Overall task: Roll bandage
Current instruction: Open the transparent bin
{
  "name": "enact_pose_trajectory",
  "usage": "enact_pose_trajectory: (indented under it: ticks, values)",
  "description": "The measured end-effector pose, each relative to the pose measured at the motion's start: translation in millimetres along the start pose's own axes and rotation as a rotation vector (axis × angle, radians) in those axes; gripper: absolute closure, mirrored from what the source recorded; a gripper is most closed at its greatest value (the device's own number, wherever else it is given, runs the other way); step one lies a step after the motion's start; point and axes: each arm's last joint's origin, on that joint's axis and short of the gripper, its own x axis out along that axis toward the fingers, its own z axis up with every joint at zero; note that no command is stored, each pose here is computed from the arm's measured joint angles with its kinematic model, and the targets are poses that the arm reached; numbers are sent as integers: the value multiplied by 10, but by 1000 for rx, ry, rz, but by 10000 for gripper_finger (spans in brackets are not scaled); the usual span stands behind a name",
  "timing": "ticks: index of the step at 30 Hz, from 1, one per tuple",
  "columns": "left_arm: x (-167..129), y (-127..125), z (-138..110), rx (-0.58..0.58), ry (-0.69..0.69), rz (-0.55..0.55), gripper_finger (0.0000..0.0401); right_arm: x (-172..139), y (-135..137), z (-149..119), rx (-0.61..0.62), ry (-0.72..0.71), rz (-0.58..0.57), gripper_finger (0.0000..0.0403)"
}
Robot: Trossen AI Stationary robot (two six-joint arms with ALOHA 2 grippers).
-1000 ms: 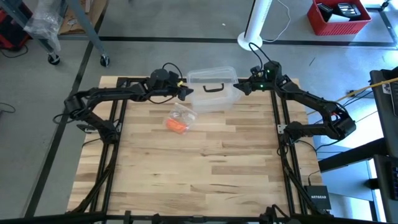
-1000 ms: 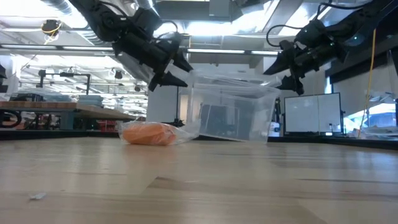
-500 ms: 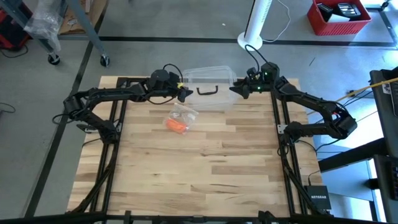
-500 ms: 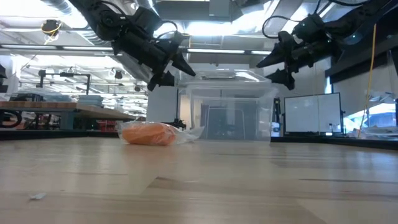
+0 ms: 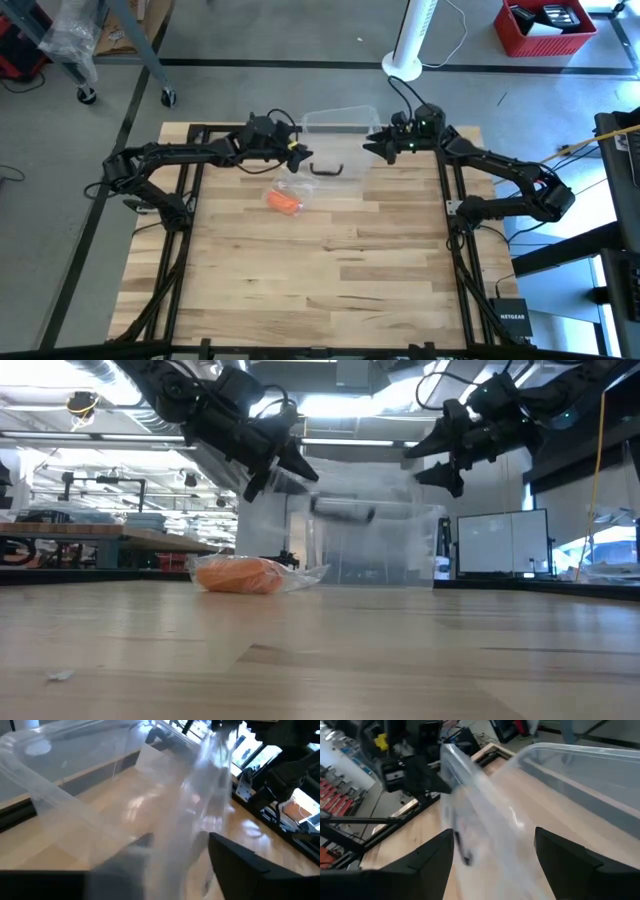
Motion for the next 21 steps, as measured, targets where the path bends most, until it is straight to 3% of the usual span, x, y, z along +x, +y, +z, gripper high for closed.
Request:
enact_pose_trajectory:
  ticks: [10, 21]
  values:
    - [17, -120, -36, 90, 4, -42, 389, 20, 31, 2, -14, -5, 11, 128]
    - [25, -316, -85, 196, 4, -94, 397, 14, 53, 11, -15, 10, 68, 128]
